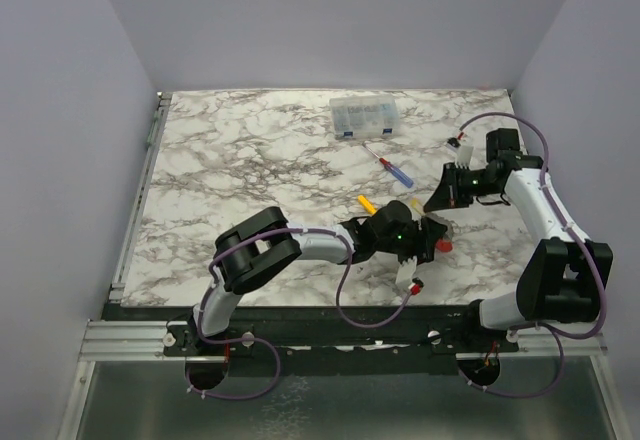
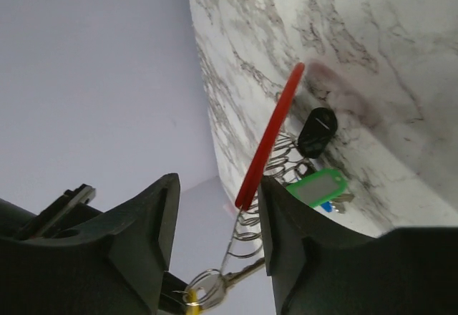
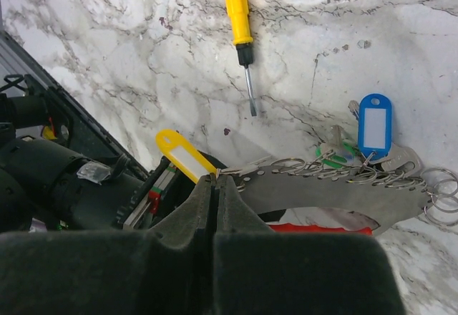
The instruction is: Remove the keys from the keyring
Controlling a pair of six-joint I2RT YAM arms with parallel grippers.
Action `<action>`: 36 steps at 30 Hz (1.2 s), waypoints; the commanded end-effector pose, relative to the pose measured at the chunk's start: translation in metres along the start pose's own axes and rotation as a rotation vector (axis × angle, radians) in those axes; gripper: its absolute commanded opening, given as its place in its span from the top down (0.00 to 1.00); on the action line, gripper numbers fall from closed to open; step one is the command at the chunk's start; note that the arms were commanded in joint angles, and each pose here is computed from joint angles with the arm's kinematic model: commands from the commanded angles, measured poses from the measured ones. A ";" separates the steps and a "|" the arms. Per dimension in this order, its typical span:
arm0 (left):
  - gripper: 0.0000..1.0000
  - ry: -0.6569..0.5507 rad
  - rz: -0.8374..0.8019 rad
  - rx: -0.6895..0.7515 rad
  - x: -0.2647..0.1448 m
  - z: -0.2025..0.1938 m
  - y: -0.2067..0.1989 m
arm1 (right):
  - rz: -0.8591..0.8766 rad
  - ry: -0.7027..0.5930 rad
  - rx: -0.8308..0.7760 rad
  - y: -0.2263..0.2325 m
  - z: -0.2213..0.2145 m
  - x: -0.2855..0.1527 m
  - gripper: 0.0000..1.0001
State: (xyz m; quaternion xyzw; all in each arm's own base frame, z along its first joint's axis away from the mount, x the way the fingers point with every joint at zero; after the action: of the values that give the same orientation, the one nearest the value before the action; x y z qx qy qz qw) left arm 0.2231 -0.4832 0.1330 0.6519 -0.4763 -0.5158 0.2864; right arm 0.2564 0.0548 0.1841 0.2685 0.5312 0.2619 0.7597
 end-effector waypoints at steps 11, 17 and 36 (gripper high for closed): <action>1.00 0.031 0.077 0.022 -0.002 -0.010 0.029 | 0.021 -0.012 -0.032 0.018 0.026 -0.012 0.76; 1.00 0.092 0.208 -0.128 -0.030 -0.026 0.065 | 0.012 -0.121 -0.150 0.049 0.067 -0.042 0.24; 1.00 0.098 0.418 -1.239 -0.177 -0.064 0.102 | 0.268 -0.665 -0.567 0.178 0.125 -0.141 0.00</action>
State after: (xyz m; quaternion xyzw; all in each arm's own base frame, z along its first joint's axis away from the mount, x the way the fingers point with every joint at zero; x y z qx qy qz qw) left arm 0.2444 -0.3903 0.3028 0.3999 -0.3115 -0.5454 0.6675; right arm 0.3184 0.0601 0.4174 0.1885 0.1711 0.3366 0.9066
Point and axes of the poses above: each gripper's point midway between its finger pads, its own x axis out along the fingers, its own y axis along the line the jaws close on, z = x × y, the point moved 6 cm from there along -x, back along the fingers, and after that the axes turned 15 degrees about x, right-handed, at the moved point
